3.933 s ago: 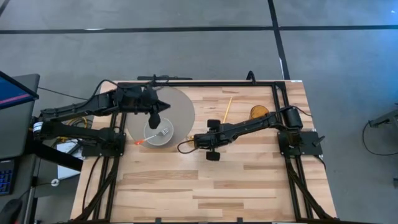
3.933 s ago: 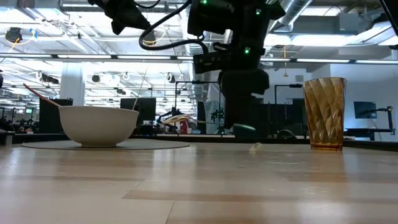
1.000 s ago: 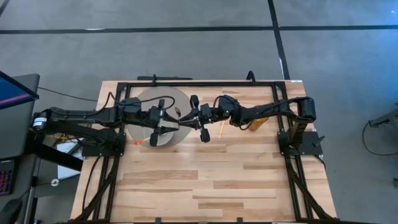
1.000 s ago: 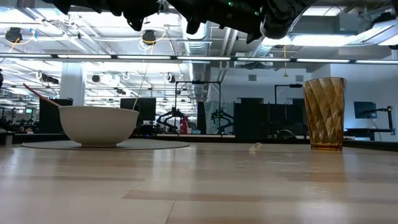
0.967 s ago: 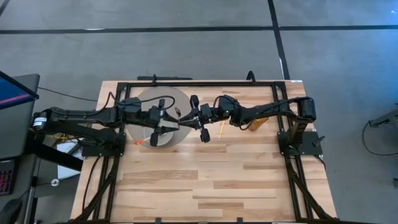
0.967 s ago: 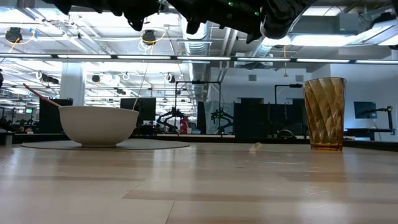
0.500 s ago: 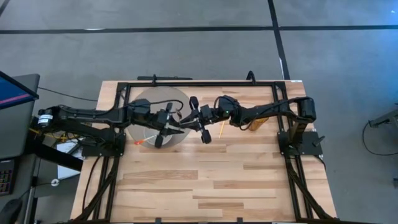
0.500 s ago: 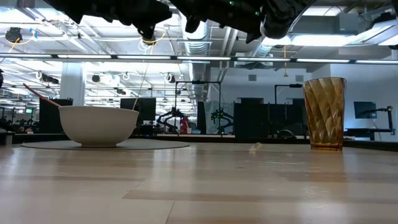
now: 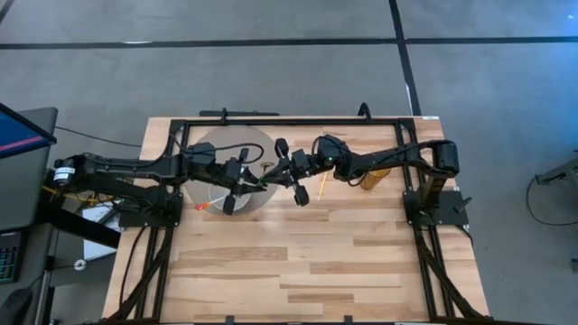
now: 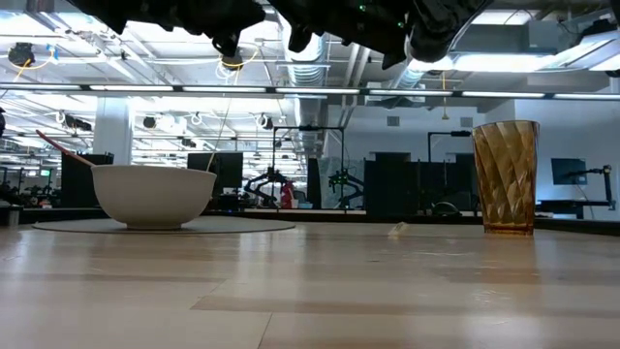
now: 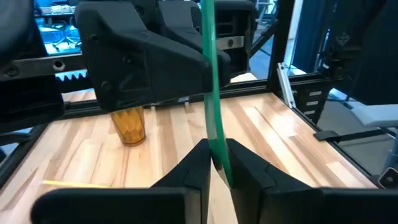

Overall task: Pick & Place Utensil
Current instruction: Put the green spoon into the gray bowl on the gray mat

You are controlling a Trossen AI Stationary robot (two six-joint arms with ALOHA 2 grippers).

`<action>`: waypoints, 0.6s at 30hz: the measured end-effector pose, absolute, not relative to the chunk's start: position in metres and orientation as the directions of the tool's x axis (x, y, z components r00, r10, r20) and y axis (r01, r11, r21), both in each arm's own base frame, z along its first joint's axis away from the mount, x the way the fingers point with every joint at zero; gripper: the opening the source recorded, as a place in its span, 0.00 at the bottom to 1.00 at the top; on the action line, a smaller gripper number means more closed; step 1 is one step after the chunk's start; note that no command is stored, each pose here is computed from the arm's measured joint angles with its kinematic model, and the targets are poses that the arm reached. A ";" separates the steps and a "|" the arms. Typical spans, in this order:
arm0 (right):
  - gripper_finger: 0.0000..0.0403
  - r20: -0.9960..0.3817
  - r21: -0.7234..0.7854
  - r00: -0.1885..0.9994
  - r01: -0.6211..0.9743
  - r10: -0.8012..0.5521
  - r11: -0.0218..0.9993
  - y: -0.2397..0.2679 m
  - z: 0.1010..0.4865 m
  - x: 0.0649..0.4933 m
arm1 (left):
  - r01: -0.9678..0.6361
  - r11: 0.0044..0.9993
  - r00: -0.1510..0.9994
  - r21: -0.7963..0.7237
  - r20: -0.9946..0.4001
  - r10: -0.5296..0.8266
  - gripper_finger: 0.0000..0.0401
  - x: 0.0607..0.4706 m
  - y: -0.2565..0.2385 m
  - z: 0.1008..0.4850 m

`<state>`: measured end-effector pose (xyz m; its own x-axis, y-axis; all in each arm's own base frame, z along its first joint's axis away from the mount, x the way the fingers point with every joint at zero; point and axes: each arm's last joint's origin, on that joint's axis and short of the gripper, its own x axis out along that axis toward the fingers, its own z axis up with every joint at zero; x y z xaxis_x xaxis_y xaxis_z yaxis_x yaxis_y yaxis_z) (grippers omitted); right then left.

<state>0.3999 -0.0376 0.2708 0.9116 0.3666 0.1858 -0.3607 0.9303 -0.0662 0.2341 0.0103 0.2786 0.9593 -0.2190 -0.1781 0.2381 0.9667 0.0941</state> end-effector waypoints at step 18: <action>0.24 0.102 0.015 0.954 -0.284 0.281 0.959 -0.054 0.262 0.400 | 0.075 0.972 0.974 -0.225 -0.191 -0.120 0.02 0.228 0.009 0.282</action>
